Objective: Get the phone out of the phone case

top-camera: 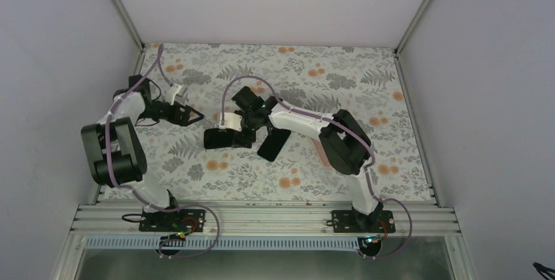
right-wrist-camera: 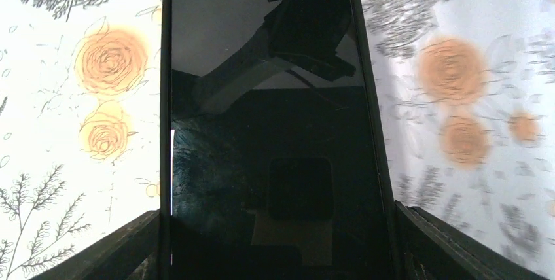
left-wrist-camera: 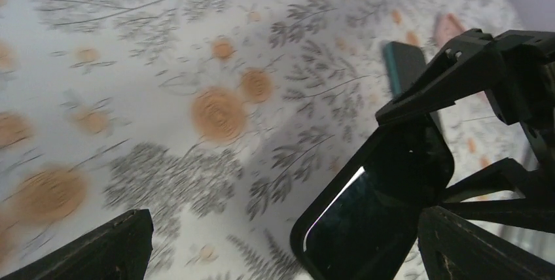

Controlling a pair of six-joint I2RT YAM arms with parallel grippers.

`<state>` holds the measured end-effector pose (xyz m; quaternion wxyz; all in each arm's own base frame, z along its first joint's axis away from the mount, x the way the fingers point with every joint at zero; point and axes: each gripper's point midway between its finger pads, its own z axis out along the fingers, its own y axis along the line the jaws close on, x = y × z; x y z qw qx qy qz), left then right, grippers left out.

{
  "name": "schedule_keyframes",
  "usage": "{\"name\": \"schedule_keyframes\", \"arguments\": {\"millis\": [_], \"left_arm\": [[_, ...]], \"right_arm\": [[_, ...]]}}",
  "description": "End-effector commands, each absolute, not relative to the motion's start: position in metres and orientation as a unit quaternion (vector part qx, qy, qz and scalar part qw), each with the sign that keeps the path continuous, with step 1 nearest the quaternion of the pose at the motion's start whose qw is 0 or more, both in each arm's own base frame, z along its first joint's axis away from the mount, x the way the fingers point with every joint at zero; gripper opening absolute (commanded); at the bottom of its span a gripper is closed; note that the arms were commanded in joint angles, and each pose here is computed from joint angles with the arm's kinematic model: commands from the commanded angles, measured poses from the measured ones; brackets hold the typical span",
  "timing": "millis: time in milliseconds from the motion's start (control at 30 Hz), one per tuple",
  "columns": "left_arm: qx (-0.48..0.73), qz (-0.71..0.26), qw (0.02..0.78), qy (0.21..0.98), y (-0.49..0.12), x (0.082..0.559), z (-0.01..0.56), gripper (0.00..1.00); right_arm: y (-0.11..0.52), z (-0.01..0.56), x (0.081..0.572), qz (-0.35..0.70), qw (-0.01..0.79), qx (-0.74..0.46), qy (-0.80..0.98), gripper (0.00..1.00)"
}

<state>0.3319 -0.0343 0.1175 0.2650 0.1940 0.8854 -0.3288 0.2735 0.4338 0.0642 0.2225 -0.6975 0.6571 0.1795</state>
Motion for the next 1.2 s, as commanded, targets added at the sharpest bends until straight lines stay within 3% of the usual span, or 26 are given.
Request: {"name": "schedule_keyframes", "arguments": {"millis": [0, 367, 567, 900, 1167], "left_arm": [[0.187, -0.428, 0.231, 0.854, -0.067, 0.336, 0.125, 1.0], [0.154, -0.526, 0.178, 0.817, -0.087, 0.337, 0.122, 1.0], [0.159, -0.521, 0.15, 0.825, -0.091, 0.331, 0.106, 0.99], [0.149, -0.509, 0.172, 0.83, -0.072, 0.336, 0.108, 1.0], [0.138, -0.476, 0.193, 0.847, -0.056, 0.342, 0.111, 1.0]], "right_arm": [[0.441, 0.119, 0.296, 0.181, 0.301, -0.674, 0.65, 0.83], [0.44, 0.146, 0.322, 0.162, 0.348, -0.654, 0.652, 0.84], [0.447, 0.159, 0.333, 0.164, 0.364, -0.649, 0.648, 0.84], [0.424, 0.109, 0.313, 0.17, 0.287, -0.682, 0.651, 0.97], [0.424, 0.073, 0.308, 0.178, 0.229, -0.697, 0.656, 1.0]]}}
